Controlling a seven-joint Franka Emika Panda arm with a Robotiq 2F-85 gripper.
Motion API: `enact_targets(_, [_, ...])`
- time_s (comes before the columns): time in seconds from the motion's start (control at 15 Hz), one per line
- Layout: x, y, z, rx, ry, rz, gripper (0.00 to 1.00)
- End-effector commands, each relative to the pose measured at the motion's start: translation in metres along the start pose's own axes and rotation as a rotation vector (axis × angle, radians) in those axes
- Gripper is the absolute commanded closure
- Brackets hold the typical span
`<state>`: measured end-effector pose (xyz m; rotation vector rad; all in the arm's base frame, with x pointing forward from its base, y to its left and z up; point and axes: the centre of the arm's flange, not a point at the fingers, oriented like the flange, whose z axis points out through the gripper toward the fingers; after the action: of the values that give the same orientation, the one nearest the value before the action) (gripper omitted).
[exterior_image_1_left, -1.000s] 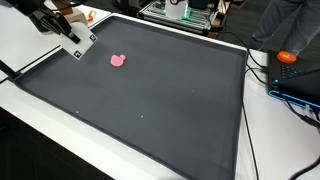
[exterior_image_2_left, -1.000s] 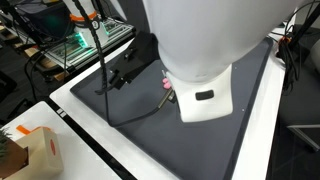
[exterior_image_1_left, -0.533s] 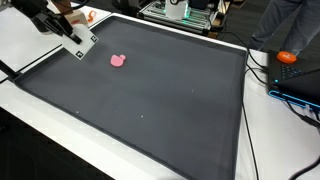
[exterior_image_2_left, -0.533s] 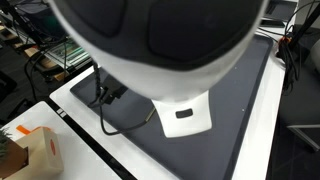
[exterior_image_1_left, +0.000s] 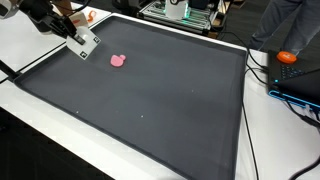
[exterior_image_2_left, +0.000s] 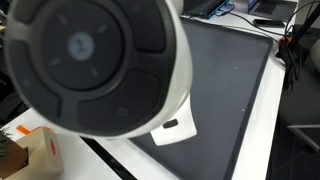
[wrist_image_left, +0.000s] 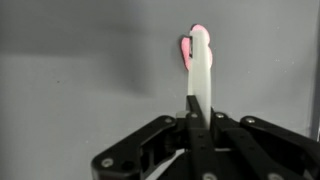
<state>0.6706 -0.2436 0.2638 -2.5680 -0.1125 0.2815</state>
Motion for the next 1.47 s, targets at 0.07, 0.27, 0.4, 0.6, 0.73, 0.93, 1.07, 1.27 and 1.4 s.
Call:
enact_targets(0.07, [-0.023,0.005,0.008,0.04,0.042,-0.05,0.99])
enact_targets(0.27, [-0.026,0.007,0.012,0.032,0.062,-0.079,0.99])
enact_targets(0.4, [-0.027,0.006,0.015,0.026,0.074,-0.096,0.99])
enact_targets(0.6, [-0.031,0.004,0.019,0.014,0.095,-0.115,0.99])
enact_targets(0.73, [-0.034,0.002,0.021,0.004,0.107,-0.129,0.99])
enact_targets(0.93, [-0.038,0.0,0.024,-0.013,0.123,-0.147,0.99])
enact_targets(1.07, [-0.041,-0.004,0.026,-0.027,0.132,-0.158,0.99])
enact_targets(1.27, [-0.044,-0.012,0.028,-0.055,0.149,-0.172,0.99])
enact_targets(1.4, [-0.046,-0.019,0.03,-0.082,0.163,-0.182,0.99])
